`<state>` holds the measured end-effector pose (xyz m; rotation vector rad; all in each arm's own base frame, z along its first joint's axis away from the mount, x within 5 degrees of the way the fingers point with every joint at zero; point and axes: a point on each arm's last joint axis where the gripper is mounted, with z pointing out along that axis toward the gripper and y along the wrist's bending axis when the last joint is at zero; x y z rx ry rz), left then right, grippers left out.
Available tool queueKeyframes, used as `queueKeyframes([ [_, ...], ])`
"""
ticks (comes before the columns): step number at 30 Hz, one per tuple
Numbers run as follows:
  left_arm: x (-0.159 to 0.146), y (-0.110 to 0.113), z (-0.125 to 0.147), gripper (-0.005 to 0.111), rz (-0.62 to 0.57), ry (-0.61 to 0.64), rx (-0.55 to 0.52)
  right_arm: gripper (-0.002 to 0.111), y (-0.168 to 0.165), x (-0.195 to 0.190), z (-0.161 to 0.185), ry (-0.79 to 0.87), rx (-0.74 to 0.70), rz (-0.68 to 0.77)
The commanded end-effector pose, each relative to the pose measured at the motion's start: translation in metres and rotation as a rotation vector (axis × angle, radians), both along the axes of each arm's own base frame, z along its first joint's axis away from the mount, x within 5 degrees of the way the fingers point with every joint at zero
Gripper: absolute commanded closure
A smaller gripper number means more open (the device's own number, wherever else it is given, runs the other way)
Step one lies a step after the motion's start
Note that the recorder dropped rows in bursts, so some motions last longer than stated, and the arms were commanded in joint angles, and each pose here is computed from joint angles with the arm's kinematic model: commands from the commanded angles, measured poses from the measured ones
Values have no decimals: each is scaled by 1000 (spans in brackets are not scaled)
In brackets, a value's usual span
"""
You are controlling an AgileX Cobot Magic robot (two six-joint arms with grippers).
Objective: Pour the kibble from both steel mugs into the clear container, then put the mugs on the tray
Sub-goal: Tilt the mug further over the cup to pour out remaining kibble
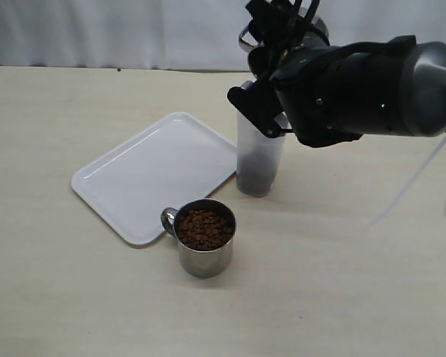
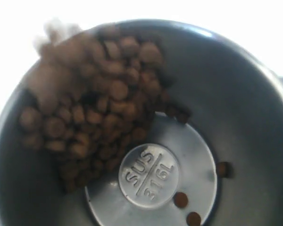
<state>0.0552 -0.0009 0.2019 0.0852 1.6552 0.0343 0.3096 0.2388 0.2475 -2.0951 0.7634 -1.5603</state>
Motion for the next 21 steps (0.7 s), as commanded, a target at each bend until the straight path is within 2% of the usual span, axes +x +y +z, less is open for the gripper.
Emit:
queueKeyframes([
  [1,0,0,4,107,-1,-23,-4,103,8,-8,4,-28,-29,19],
  [21,0,0,4,107,-1,-20,-2,103,6,-9,6,-57,-87,-12],
])
